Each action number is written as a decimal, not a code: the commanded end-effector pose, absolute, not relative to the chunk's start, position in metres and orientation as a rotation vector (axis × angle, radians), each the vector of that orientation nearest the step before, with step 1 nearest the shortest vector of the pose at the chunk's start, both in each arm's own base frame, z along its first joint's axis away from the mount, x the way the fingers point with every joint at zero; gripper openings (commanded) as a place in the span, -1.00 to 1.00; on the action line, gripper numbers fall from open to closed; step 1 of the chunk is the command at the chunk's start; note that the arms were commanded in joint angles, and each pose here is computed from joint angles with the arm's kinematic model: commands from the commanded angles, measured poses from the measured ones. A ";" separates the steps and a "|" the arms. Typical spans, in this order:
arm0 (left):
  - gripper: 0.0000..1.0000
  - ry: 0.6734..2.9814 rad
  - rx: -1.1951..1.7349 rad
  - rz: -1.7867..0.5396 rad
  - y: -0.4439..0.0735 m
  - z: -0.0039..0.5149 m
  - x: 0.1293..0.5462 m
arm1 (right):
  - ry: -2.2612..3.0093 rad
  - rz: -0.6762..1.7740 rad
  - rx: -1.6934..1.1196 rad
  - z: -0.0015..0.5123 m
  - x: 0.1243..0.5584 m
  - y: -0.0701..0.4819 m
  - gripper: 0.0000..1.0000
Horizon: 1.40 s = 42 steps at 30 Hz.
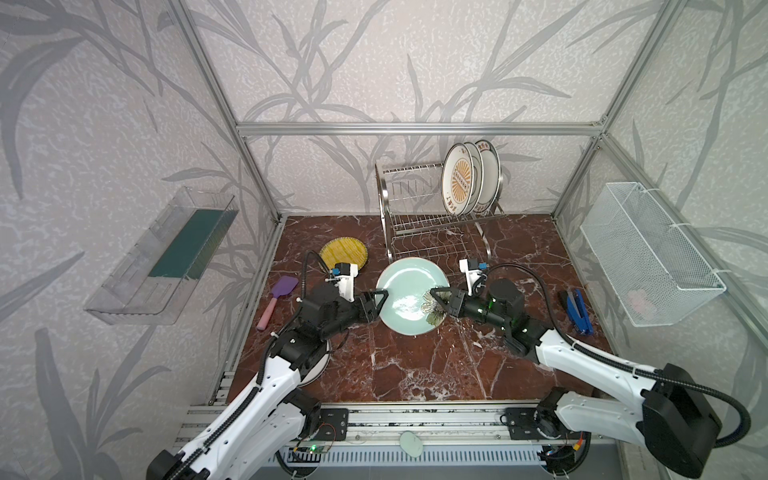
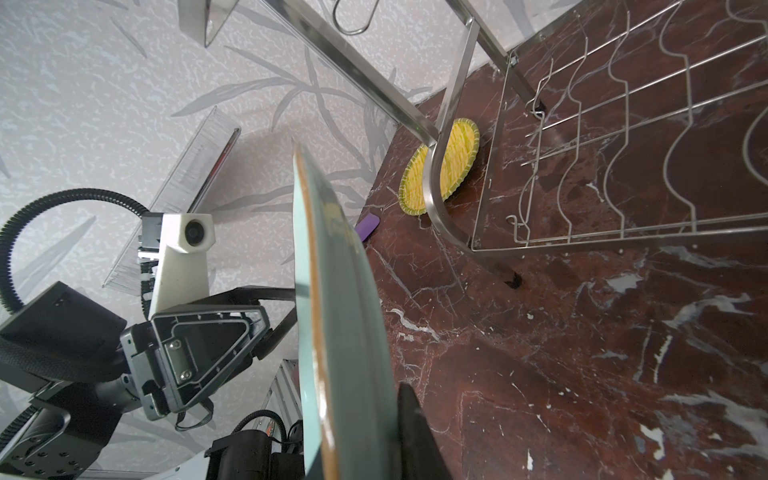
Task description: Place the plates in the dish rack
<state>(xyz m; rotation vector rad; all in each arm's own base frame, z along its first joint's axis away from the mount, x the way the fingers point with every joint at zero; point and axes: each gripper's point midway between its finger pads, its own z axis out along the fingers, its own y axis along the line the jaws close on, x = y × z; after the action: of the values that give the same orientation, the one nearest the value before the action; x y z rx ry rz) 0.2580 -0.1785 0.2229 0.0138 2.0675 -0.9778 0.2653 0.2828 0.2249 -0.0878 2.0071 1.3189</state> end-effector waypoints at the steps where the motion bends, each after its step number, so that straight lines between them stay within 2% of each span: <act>1: 0.07 2.090 0.076 -0.896 -0.173 0.229 0.254 | 1.813 1.334 -0.160 0.294 0.269 0.281 -1.00; 11: 0.08 2.112 0.124 -0.736 -0.156 0.234 0.251 | 1.742 1.361 -0.216 0.342 0.275 0.270 -1.00; 22: 0.08 2.100 0.116 -0.702 -0.149 0.235 0.248 | 1.625 1.322 -0.270 0.416 0.283 0.256 -1.00; 29: 0.08 2.084 0.068 -0.614 -0.130 0.242 0.242 | 1.568 1.288 -0.282 0.450 0.294 0.252 -1.00; 42: 0.08 2.059 0.062 -0.614 -0.126 0.245 0.239 | 1.464 1.162 -0.317 0.515 0.314 0.249 -1.00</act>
<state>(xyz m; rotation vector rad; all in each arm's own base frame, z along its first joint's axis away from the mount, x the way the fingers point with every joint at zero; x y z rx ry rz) 0.2408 -0.1295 0.2398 0.0515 2.0719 -0.6336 0.3285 0.2621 0.4395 -0.2687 1.6983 1.1937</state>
